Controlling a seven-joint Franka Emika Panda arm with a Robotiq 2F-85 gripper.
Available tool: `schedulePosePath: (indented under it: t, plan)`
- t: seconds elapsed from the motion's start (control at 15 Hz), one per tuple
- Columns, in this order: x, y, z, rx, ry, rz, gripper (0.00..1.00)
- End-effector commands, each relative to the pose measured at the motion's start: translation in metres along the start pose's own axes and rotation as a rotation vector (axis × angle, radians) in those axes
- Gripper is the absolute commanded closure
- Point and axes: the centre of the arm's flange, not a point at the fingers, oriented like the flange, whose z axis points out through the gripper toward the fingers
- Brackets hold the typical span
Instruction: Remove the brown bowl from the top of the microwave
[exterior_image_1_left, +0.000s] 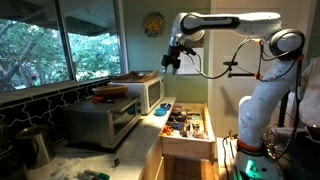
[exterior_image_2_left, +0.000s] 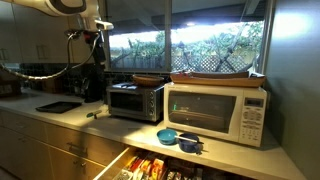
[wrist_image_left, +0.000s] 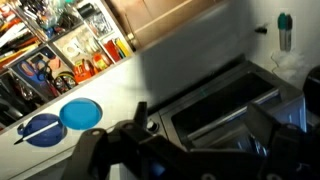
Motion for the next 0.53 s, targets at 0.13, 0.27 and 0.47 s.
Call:
schedulePosePath:
  t: [0.13, 0.27, 0.47]
  plan:
    - [0.009, -0.001, -0.012, 0.009, 0.052, 0.035, 0.00]
    - [0.009, 0.000, -0.004, 0.006, 0.019, 0.086, 0.00]
    - [0.082, -0.034, 0.027, 0.018, 0.022, 0.293, 0.00]
